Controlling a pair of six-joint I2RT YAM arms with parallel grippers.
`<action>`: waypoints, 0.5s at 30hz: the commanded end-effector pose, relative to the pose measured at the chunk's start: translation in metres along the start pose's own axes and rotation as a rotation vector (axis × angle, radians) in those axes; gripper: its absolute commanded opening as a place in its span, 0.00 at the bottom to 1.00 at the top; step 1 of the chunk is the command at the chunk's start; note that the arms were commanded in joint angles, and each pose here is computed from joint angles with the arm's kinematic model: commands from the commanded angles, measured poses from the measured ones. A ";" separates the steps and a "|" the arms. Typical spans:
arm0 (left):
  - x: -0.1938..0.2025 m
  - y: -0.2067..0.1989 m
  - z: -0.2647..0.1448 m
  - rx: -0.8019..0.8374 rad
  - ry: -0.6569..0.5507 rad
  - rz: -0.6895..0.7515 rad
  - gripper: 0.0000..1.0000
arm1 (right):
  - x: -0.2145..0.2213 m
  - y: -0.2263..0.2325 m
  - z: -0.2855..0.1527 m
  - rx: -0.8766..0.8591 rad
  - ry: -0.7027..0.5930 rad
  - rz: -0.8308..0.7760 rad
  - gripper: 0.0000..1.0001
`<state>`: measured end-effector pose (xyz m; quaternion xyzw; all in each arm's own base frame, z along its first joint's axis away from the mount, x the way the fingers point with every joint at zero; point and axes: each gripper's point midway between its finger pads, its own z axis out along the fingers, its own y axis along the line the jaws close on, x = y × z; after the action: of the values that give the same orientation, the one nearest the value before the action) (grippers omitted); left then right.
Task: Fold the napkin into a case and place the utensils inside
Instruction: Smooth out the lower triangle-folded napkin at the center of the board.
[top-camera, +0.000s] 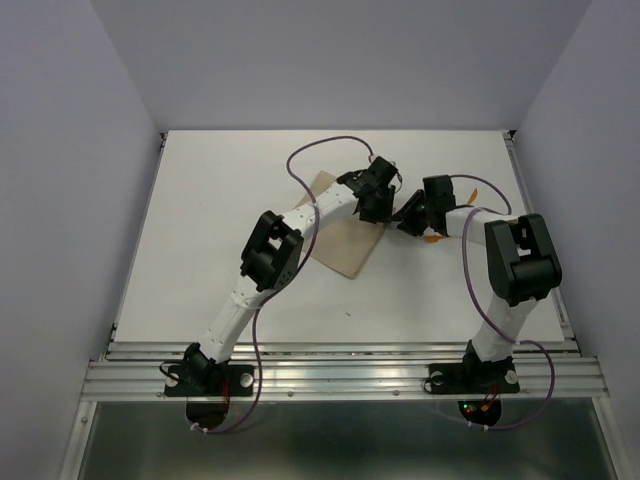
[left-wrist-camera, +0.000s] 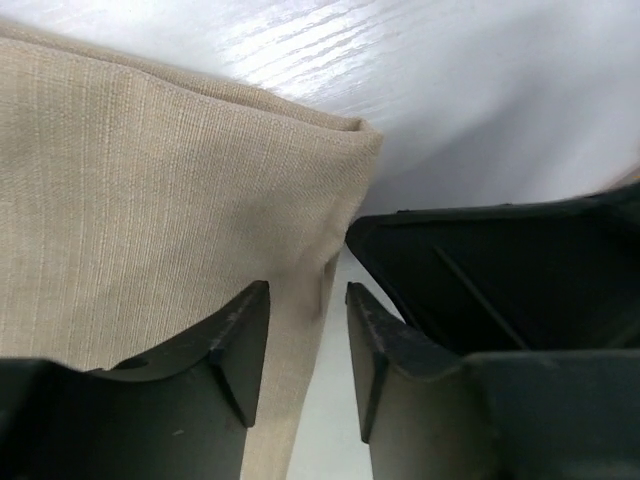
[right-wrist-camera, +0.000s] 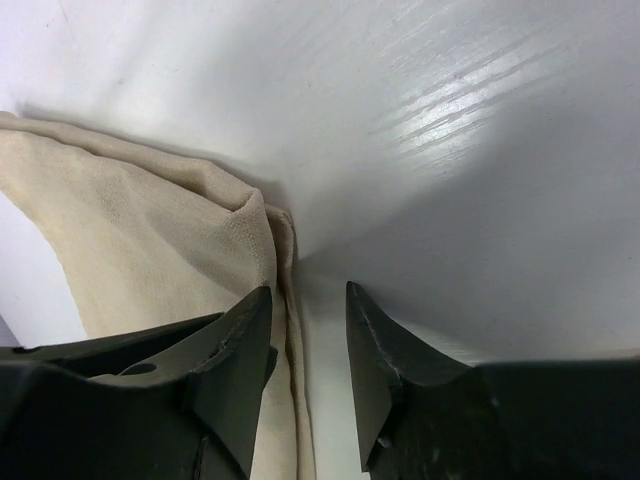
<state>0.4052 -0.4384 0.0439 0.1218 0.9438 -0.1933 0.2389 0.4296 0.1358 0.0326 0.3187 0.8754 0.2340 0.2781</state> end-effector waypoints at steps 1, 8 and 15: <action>-0.037 -0.023 -0.065 0.054 -0.101 0.040 0.49 | -0.006 0.013 -0.008 -0.044 -0.003 0.007 0.42; -0.022 -0.002 -0.081 -0.009 -0.082 0.041 0.43 | -0.004 0.024 0.000 -0.107 0.036 0.042 0.50; 0.024 0.010 -0.096 0.028 -0.008 0.039 0.38 | 0.000 0.029 0.009 -0.136 0.063 0.058 0.45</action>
<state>0.3706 -0.3946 0.0872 0.1309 0.9435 -0.1787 0.2466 0.4348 0.1530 0.0380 0.3171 0.8657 0.2886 0.2583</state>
